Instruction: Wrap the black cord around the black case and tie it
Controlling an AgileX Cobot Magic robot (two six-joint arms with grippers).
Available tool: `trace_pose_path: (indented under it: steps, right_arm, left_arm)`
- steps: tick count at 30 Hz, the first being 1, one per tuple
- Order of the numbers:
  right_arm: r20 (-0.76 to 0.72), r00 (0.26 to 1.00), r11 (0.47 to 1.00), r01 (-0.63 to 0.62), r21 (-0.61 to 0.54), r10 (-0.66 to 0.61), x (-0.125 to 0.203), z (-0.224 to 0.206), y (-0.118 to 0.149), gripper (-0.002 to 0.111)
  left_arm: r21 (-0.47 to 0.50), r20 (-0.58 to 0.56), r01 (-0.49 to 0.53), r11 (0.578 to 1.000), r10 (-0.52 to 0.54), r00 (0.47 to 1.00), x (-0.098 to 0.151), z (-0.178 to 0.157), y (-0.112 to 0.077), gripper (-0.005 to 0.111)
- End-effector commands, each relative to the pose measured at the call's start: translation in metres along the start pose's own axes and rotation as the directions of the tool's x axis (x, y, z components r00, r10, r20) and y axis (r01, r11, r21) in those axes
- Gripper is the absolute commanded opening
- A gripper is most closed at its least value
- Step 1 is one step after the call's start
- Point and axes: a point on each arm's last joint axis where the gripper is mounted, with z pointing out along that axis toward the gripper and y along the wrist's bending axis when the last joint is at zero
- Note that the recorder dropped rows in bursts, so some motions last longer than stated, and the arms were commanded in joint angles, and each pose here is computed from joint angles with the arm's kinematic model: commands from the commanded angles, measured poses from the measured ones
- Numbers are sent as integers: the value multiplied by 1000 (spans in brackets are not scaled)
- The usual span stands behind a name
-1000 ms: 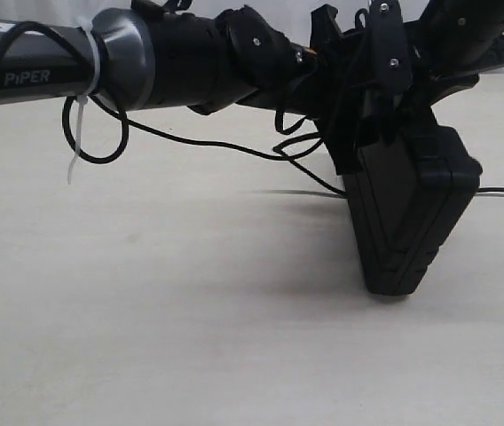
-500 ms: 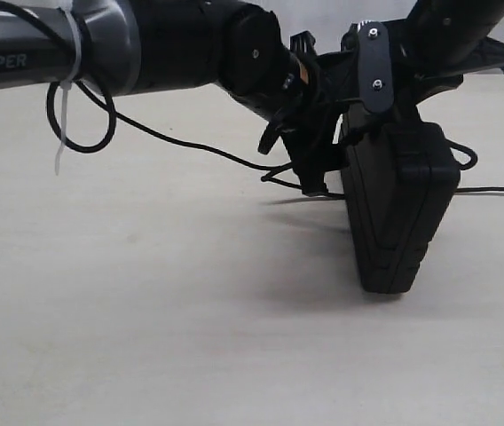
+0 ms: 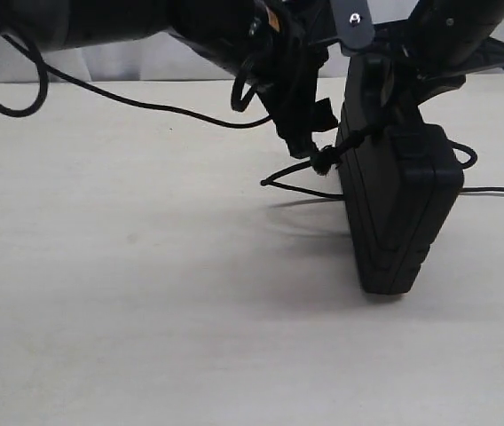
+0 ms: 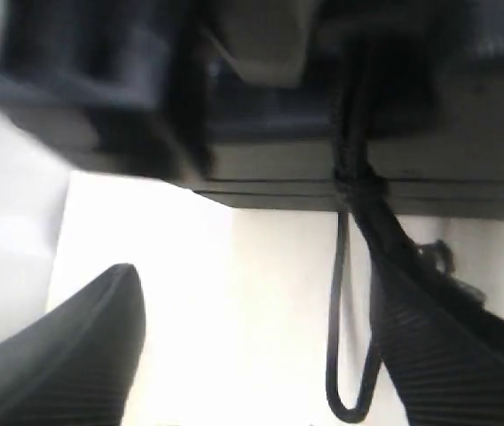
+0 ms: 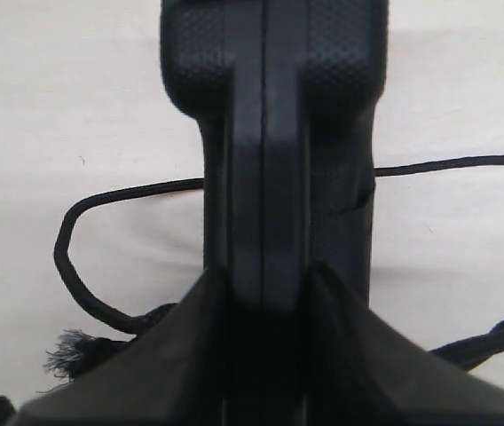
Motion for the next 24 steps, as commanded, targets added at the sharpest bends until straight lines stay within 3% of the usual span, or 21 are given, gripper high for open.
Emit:
trace_pose_path:
  steps: [1,7,11,14,20,24]
  right_arm:
    - [13,1000,1000,16,0,-16,0,-7,0,4]
    - [13,1000,1000,16,0,-16,0,-7,0,4]
    - [13,1000,1000,16,0,-16,0,-7,0,4]
    - [13,1000,1000,16,0,-16,0,-7,0,4]
    - [12,1000,1000,15,-3,-15,0,-7,0,4]
    - [11,1000,1000,13,-7,-13,1,-7,1,4]
  left_arm:
    - [54,-43,31,998,-29,999,8,-3,-3,67]
    - [78,-36,142,987,-140,990,34,6,-3,67]
    - [89,60,153,984,-159,985,40,11,-4,67]
    - [128,110,99,987,-113,987,41,24,-14,67]
    - [173,70,90,981,-104,992,57,54,-25,67]
    - [130,69,107,986,-116,991,59,58,-23,67]
